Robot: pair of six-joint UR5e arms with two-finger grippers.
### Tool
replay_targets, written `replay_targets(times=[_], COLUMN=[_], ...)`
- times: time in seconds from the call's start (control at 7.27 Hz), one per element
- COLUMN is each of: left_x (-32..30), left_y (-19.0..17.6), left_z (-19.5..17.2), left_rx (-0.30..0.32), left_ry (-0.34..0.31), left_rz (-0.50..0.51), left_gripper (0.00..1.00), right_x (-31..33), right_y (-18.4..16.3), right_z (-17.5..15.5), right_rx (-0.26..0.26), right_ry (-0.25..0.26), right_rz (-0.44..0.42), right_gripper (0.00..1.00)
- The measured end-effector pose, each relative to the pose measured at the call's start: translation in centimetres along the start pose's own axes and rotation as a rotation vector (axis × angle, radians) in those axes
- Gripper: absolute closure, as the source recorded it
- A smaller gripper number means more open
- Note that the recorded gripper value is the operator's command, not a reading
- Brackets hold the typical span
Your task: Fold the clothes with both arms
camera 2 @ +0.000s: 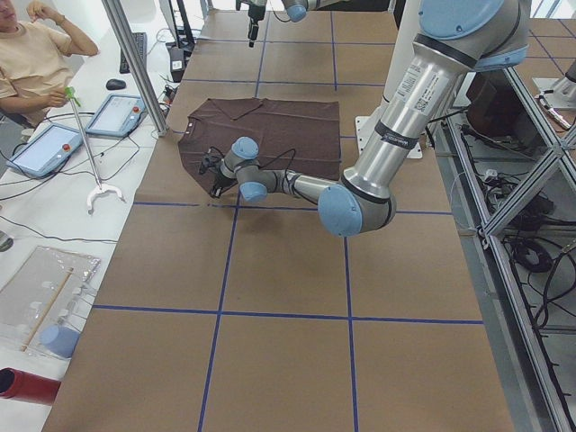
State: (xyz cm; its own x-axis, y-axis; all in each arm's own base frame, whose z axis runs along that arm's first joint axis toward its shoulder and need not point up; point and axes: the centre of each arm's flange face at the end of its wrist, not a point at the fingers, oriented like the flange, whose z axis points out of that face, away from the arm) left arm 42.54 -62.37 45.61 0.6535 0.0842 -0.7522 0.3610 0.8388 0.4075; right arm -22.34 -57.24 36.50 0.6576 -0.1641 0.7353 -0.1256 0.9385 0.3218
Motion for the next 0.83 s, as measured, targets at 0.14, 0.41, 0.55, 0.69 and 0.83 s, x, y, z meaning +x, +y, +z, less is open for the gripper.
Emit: replay_targets(times=[0.14,0.41,0.55,0.69,0.83], left_x=[-0.12,-0.11,-0.06,0.0,0.05], left_y=[0.09,0.16,0.15,0.15,0.11], left_z=[0.03,0.12,0.14,0.16,0.16], left_rx=[-0.002,-0.004,-0.005,-0.005,-0.005], left_ry=[-0.003,-0.006,-0.006,-0.005,-0.005], left_rz=[0.004,0.006,0.005,0.004,0.001], left_gripper=[0.54,0.54,0.55,0.69,0.9], right_x=[0.0,0.03,0.03,0.03,0.04], right_y=[0.0,0.0,0.0,0.0,0.0], right_z=[-0.01,0.03,0.03,0.03,0.04], right_rx=[0.0,-0.001,-0.001,-0.001,-0.001], right_ry=[0.0,0.001,0.001,0.001,0.001], right_rz=[0.0,0.001,0.001,0.001,0.001], right_gripper=[0.0,0.0,0.0,0.0,0.0])
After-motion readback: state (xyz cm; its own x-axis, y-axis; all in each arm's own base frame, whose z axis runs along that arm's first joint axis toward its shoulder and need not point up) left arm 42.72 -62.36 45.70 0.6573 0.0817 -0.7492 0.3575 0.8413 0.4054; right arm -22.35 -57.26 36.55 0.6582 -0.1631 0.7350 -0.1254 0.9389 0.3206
